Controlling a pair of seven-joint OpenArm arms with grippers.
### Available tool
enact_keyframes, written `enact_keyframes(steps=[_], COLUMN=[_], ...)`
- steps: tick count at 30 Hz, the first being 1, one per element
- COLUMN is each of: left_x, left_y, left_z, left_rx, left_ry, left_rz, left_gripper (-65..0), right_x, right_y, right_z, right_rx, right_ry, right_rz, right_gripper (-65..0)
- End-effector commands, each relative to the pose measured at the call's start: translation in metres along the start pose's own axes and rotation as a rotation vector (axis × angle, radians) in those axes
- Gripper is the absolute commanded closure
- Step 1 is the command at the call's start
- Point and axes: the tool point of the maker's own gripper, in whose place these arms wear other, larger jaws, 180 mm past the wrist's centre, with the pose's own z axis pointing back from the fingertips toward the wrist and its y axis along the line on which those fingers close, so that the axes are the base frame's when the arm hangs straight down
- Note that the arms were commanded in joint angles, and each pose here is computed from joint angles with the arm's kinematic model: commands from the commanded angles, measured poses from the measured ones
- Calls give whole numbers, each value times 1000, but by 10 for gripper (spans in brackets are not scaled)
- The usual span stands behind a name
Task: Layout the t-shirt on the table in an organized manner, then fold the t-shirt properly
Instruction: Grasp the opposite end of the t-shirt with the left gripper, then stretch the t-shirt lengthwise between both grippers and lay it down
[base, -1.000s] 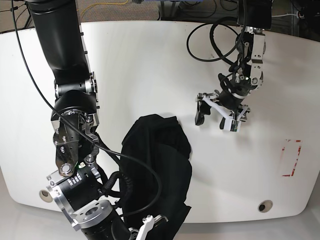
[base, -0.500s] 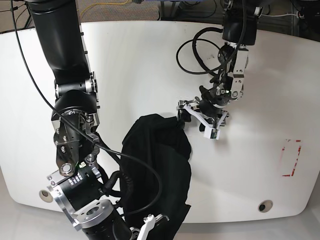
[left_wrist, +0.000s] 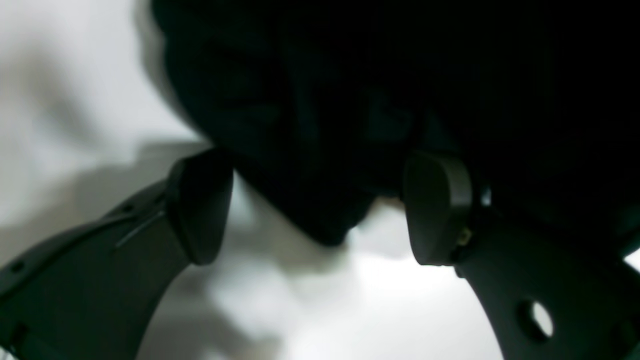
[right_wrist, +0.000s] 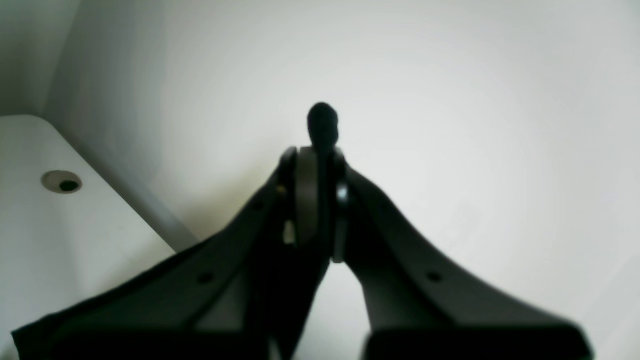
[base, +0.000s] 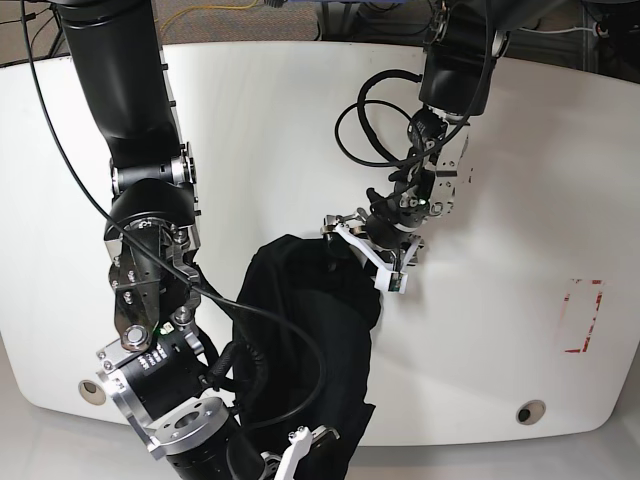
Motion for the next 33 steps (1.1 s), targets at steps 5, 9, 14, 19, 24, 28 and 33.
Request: enact_keyframes(steps=[5, 9, 14, 19, 24, 28, 33], left_x=[-5, -10, -11, 20, 40, 75, 122], left_y=[-10, -4, 2, 31, 58, 77, 100], left_z=[-13, -19, -22, -7, 23, 53, 101], left_rx=[-16, -1, 9, 56, 104, 147, 218], left_ry=[37, 67, 85, 6, -59, -107, -197], left_rz=[31, 38, 41, 22, -6, -62, -147], left_gripper=[-271, -33, 0, 0, 0, 0, 0], right_x=[23, 22, 13, 7, -10, -23, -48], right_y=[-15, -15, -19, -34, -46, -59, -73], right_z=[2, 2, 5, 9, 15, 21, 20], right_rx=[-39, -39, -52, -91, -116, -144, -168], right_ry=[-69, -69, -51, -42, -1, 29, 92], right_rz=[11, 12, -3, -28, -19, -19, -46], right_gripper=[-13, -13, -13, -13, -13, -13, -13])
